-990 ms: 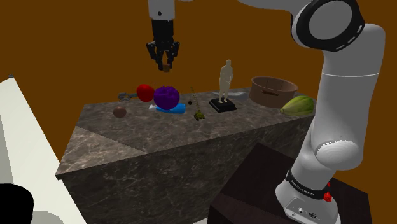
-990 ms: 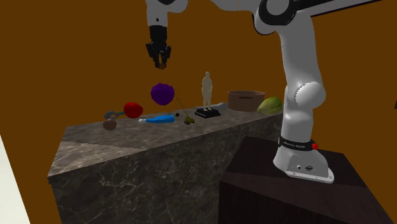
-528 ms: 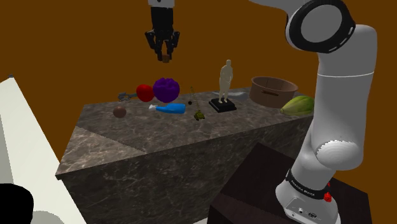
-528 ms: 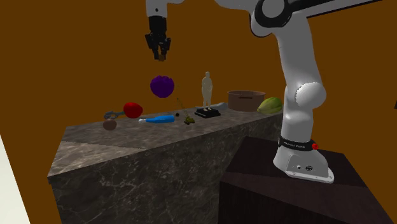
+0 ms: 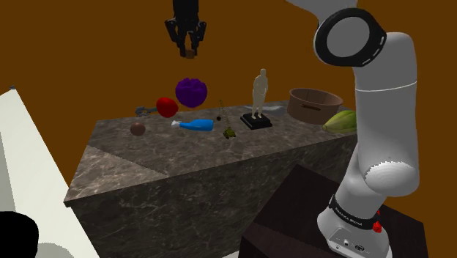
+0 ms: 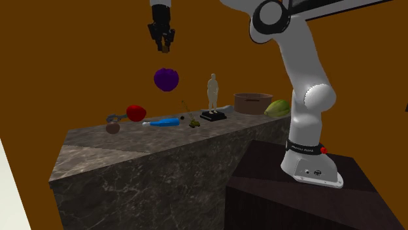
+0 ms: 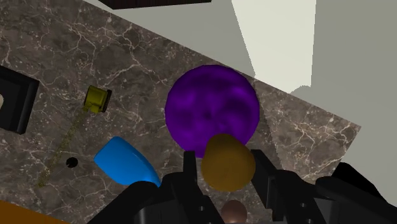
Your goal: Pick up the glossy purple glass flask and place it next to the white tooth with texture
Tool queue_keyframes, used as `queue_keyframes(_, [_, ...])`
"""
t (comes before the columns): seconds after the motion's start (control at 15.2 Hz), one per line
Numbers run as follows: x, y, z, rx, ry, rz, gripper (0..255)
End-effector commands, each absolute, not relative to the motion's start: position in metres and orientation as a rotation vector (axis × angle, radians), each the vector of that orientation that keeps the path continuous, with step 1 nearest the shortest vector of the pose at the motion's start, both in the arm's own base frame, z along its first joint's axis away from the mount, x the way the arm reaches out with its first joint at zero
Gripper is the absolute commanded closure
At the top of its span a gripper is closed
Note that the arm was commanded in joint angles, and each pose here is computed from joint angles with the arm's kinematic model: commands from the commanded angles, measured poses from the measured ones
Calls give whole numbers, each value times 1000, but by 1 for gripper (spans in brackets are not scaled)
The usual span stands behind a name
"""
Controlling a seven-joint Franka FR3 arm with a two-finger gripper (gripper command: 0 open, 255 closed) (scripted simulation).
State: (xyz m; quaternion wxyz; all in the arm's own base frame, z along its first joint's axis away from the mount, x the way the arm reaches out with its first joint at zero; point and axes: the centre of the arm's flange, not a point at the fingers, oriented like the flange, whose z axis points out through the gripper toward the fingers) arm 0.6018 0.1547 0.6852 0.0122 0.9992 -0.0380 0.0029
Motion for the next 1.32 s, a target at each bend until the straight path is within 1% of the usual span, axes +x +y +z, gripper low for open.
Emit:
queue_keyframes(0.0, [601,154,692,3115,-119,9,255])
queue_keyframes(1.25, [530,-87,694,3115,-119,9,255])
